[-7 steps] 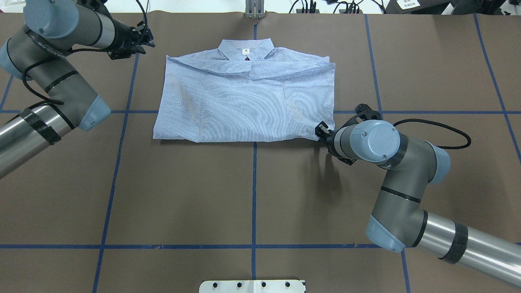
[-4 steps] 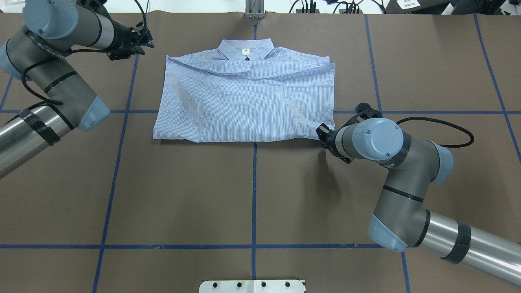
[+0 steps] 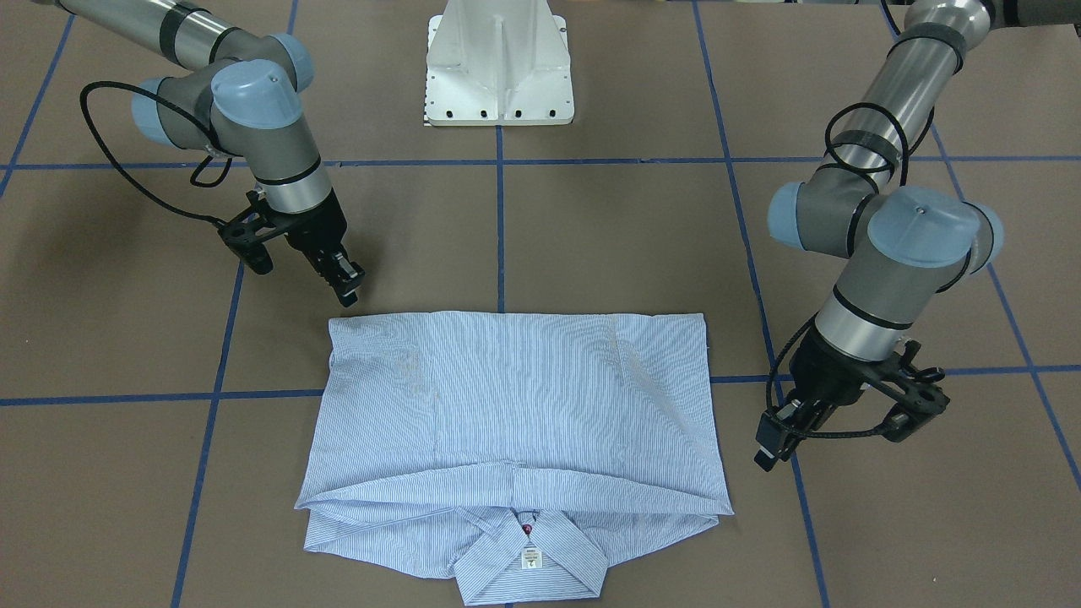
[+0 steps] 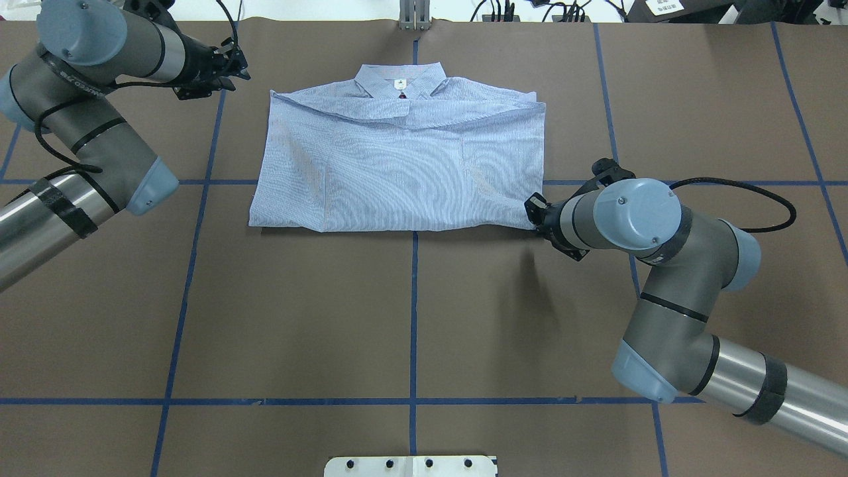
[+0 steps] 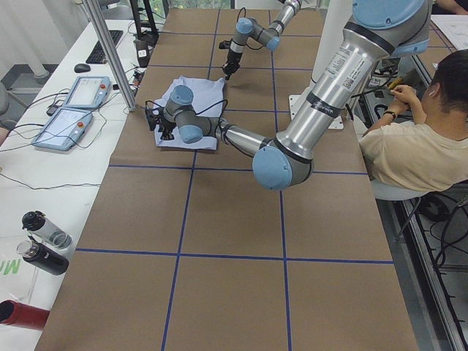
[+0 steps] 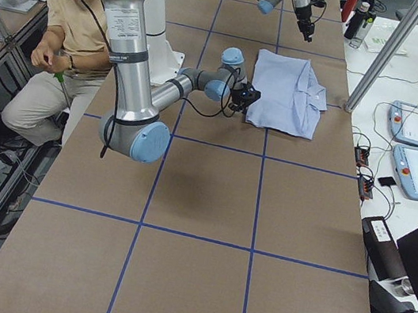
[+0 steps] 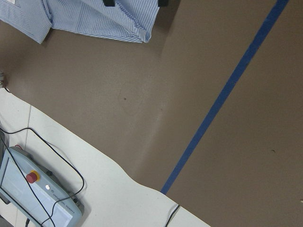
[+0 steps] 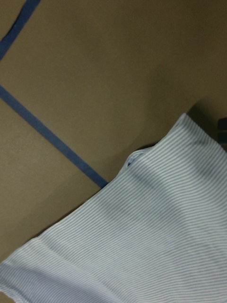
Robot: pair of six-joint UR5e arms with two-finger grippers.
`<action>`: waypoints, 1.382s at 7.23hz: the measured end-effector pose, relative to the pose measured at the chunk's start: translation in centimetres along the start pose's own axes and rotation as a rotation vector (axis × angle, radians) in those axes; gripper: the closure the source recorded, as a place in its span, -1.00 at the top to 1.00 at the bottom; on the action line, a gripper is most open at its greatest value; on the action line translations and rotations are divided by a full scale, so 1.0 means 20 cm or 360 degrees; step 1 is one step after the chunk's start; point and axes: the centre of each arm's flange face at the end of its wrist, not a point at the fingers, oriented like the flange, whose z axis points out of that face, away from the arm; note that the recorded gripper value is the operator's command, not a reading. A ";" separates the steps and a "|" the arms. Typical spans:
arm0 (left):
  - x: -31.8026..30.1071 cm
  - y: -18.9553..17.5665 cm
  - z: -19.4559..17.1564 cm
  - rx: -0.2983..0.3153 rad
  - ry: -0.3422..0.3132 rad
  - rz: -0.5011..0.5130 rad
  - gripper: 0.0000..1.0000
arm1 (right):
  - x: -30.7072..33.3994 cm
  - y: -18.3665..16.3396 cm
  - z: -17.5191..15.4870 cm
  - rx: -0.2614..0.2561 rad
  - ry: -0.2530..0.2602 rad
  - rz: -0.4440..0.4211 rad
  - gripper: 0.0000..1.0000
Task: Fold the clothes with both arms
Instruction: 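Move the right gripper to the folded shirt's corner nearest it and grasp, then drag the grasped corner toward the robot with the right gripper, turning the shirt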
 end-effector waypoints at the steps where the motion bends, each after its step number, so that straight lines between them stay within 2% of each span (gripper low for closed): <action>1: 0.00 0.00 0.00 0.0005 -0.0001 0.0000 -0.17 | -0.01 -0.04 0.01 0.0019 0.0004 0.0020 0.37; 3: 0.00 0.00 0.00 0.0025 -0.0004 0.0000 -0.17 | -0.01 -0.08 0.06 0.0044 0.0024 0.0032 0.36; 4: 0.00 0.00 0.00 0.0028 -0.0004 0.0000 -0.17 | 0.00 -0.08 0.09 0.0047 0.0032 0.0032 0.29; 5: 0.00 0.00 0.00 0.0029 -0.0005 0.0000 -0.17 | 0.00 -0.08 0.11 0.0044 0.0038 0.0029 -0.22; 6: 0.00 -0.01 0.00 0.0029 -0.0005 -0.0001 -0.17 | 0.01 -0.06 0.13 0.0039 0.0044 0.0027 -0.99; 10: -0.01 0.00 0.00 0.0029 -0.0007 -0.0003 -0.17 | 0.00 0.00 0.13 0.0009 0.0034 0.0039 -1.00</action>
